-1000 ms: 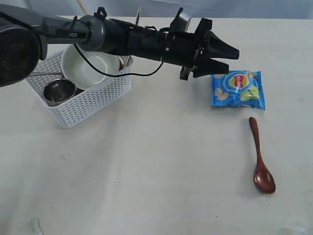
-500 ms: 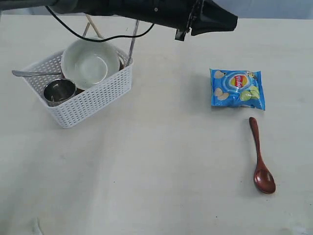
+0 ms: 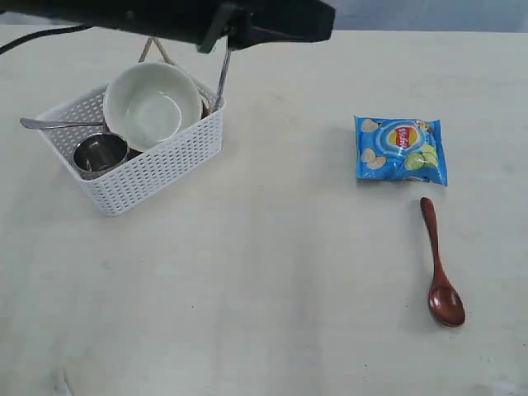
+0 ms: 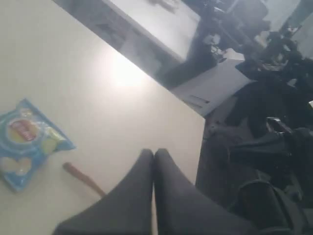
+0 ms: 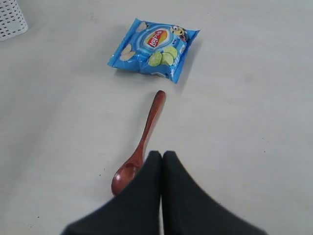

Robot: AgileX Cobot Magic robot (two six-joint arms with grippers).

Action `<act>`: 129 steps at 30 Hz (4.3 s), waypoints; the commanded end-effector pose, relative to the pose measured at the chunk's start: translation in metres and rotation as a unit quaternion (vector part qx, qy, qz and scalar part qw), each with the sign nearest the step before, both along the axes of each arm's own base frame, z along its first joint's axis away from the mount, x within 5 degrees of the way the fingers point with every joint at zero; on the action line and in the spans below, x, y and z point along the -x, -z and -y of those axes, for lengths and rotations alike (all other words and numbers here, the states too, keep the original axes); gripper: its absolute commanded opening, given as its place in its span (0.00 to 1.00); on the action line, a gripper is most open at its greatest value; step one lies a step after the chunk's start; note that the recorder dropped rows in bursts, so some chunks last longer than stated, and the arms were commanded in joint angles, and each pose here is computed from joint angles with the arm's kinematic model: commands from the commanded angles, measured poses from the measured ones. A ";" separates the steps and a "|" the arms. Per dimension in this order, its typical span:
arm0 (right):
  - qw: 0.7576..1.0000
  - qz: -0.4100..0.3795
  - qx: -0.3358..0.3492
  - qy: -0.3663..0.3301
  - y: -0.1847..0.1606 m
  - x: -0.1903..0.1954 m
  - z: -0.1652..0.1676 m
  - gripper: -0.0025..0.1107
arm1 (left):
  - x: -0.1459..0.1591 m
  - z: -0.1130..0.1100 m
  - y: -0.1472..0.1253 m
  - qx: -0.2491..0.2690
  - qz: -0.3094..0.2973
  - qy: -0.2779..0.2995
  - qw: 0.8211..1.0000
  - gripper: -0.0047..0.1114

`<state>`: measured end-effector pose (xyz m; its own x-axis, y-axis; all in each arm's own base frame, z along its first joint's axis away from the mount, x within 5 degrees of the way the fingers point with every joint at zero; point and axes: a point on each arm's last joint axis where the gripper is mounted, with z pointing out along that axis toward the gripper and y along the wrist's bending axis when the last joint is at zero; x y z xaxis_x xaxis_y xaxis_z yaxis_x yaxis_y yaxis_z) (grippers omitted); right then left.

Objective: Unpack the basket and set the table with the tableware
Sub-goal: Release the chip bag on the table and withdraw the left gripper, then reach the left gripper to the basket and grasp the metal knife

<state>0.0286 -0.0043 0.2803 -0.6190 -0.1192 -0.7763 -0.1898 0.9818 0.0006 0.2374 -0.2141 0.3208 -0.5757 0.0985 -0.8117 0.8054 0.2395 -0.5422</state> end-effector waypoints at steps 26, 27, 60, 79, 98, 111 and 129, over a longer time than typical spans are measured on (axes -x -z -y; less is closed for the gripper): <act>0.994 0.031 -0.074 -0.071 -0.005 -0.109 -0.065 0.02 | 0.122 -0.172 0.047 -0.123 0.192 -0.490 0.841 0.04; 0.995 0.025 -0.071 -0.070 -0.003 -0.111 -0.066 0.02 | 0.121 -0.172 0.047 -0.124 0.191 -0.492 0.840 0.04; 0.996 -0.033 -0.053 -0.067 0.010 -0.115 -0.068 0.02 | 0.023 -0.120 -0.008 -0.234 0.253 -0.456 0.820 0.04; 0.996 -0.041 -0.050 -0.067 0.012 -0.114 -0.068 0.02 | -0.011 -0.086 0.036 -0.253 0.168 -0.386 0.871 0.29; 0.996 -0.046 -0.049 -0.067 0.012 -0.114 -0.068 0.02 | -0.034 -0.071 0.044 -0.267 0.165 -0.368 0.875 0.44; 0.994 -0.075 -0.037 -0.067 0.016 -0.110 -0.066 0.02 | -0.047 -0.122 0.043 -0.422 0.196 -0.474 0.748 0.30; 0.993 -0.087 -0.027 -0.071 0.018 -0.108 -0.065 0.02 | -0.065 -0.060 0.085 -0.289 0.182 -0.245 0.907 0.49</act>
